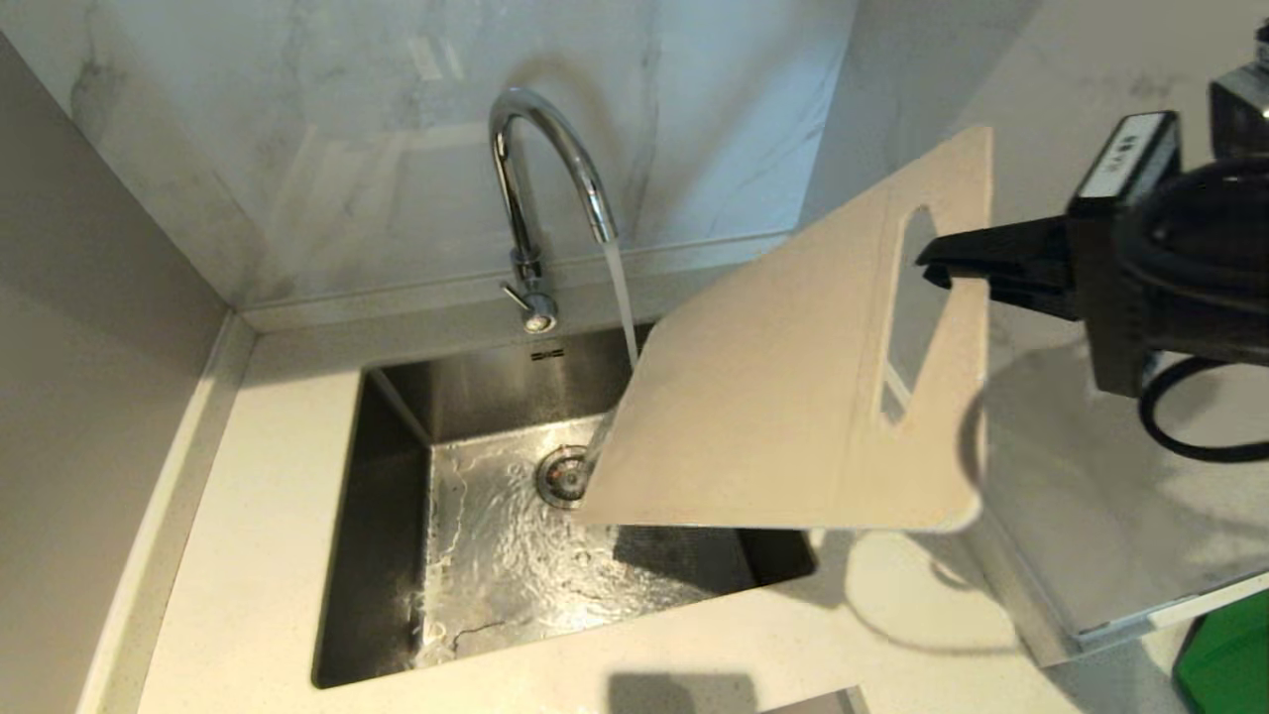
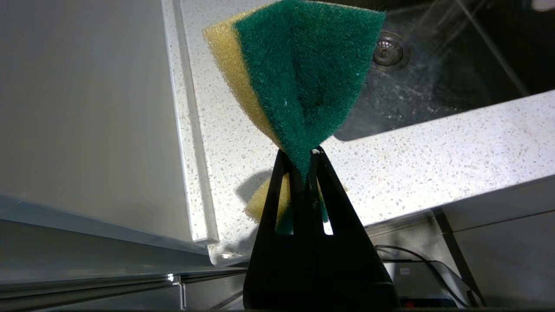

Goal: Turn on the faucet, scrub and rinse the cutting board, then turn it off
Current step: Scrub the cutting board underwater

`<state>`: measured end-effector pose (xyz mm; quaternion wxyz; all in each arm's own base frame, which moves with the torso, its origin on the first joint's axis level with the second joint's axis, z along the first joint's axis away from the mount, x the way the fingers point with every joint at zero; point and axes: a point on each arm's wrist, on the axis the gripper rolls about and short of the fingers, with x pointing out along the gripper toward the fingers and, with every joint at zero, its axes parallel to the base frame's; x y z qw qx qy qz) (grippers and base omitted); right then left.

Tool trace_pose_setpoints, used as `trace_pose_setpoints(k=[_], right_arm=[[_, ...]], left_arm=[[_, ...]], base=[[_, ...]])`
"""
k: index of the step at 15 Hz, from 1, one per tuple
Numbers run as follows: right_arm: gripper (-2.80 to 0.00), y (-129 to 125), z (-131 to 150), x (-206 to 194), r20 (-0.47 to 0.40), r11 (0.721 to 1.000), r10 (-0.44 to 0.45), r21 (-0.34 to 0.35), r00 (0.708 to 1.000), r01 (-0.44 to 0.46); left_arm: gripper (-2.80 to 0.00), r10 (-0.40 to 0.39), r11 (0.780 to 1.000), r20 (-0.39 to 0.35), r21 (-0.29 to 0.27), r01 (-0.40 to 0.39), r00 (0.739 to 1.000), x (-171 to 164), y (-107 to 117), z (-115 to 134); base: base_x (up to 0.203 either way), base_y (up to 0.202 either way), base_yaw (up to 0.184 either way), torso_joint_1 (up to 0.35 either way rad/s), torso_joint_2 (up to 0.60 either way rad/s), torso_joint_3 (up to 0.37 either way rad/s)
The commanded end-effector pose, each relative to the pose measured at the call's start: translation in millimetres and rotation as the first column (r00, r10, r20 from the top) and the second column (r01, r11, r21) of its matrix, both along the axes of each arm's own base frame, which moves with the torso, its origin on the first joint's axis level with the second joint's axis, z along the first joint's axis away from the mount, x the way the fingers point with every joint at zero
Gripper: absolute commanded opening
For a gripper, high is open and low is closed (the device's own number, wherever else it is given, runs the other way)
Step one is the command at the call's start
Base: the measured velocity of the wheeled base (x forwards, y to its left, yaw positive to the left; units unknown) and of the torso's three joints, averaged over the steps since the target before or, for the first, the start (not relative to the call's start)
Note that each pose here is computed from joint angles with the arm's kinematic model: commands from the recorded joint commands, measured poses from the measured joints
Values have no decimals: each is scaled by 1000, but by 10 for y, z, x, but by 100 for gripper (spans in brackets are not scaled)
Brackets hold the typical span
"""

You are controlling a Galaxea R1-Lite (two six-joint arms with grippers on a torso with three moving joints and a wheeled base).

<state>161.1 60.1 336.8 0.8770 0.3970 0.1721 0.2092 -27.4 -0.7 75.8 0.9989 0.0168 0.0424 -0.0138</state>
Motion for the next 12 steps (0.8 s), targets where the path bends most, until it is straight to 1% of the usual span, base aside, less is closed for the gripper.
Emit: trace_pose_setpoints(k=[1,3,5,7,8,9,12], right_arm=[[-280,-238,71,-693,82,999,0,35,997,-3],[-280,-309,-8,-902,64,1000,1,31,998,-3],[-280,-324,-76,-945,47,1000,3,25,999,-4],[-280,-316,-102,-927,36,1000,7,22,999,-8],[-280,-313,-101,-922,35,1000,10,22,999,-11],[-280,-313,-102,-927,35,999,22,23,999,-23],[-280,-308,-134,-926,27,999,44,25,999,-44]], left_arm=[[-280,0,1000,-2,0,0,1000,0,0,-3],[-280,2,1000,-1,-4,-2,1000,-1,0,2],[-280,-2,1000,-4,6,2,1000,0,0,9],[-280,-32,996,-26,87,34,999,19,-6,47],[-280,-68,991,-29,110,70,997,26,-13,131],[-280,-110,987,-40,116,114,993,47,-22,271],[-280,-192,974,-98,104,202,976,253,-40,788]], base=[[0,0,0,0,0,0],[0,0,0,0,0,0],[0,0,0,0,0,0],[0,0,0,0,0,0],[0,0,0,0,0,0],[0,0,0,0,0,0],[0,0,0,0,0,0]])
